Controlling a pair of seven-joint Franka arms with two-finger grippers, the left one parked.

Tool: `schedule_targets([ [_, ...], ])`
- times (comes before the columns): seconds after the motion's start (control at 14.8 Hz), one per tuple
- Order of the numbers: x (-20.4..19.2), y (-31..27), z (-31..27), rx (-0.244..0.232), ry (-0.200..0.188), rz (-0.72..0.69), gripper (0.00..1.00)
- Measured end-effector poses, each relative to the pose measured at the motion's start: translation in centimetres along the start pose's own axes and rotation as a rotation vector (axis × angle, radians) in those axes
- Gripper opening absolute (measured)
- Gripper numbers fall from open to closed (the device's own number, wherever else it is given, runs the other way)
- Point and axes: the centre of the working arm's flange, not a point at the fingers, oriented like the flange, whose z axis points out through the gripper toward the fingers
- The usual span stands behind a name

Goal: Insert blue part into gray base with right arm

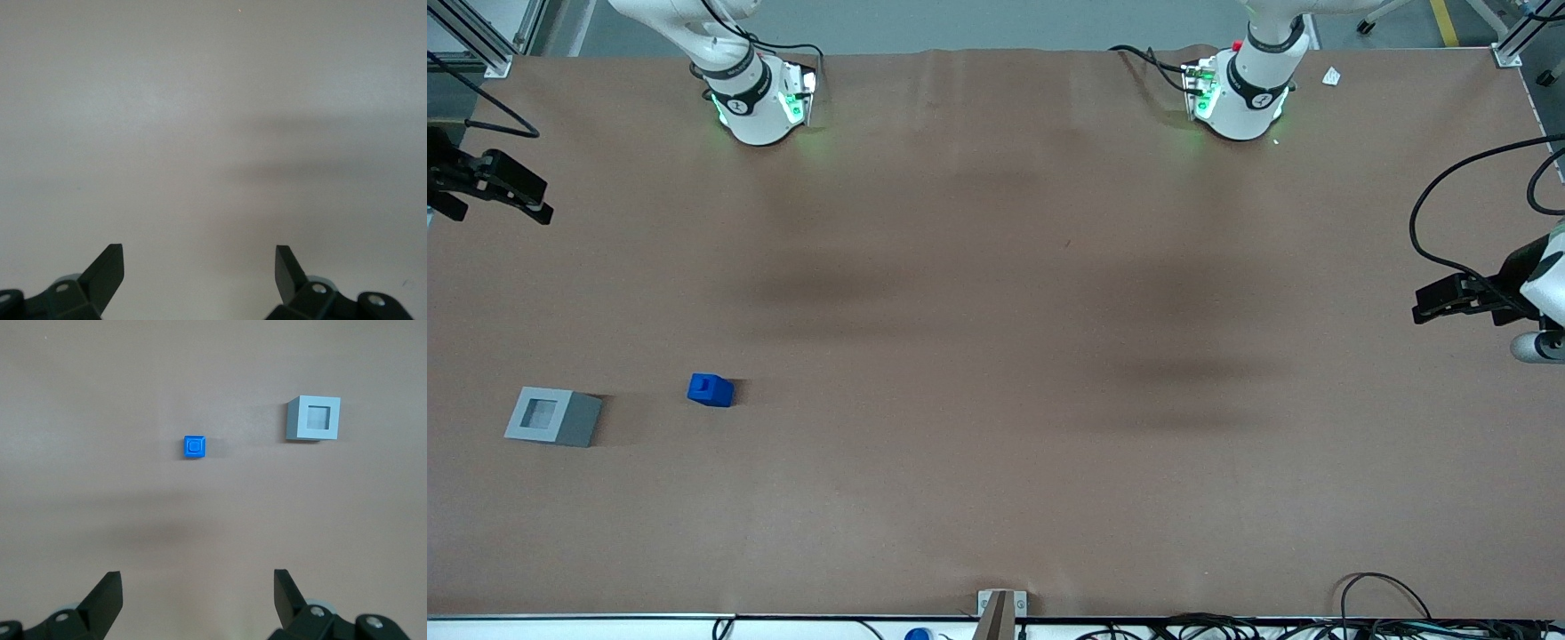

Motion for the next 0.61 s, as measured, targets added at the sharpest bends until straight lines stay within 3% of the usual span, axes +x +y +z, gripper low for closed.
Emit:
schedule_targets([
  [0.61, 0.7, 2.0, 1.1, 0.003, -0.015, 0.038, 1.00],
])
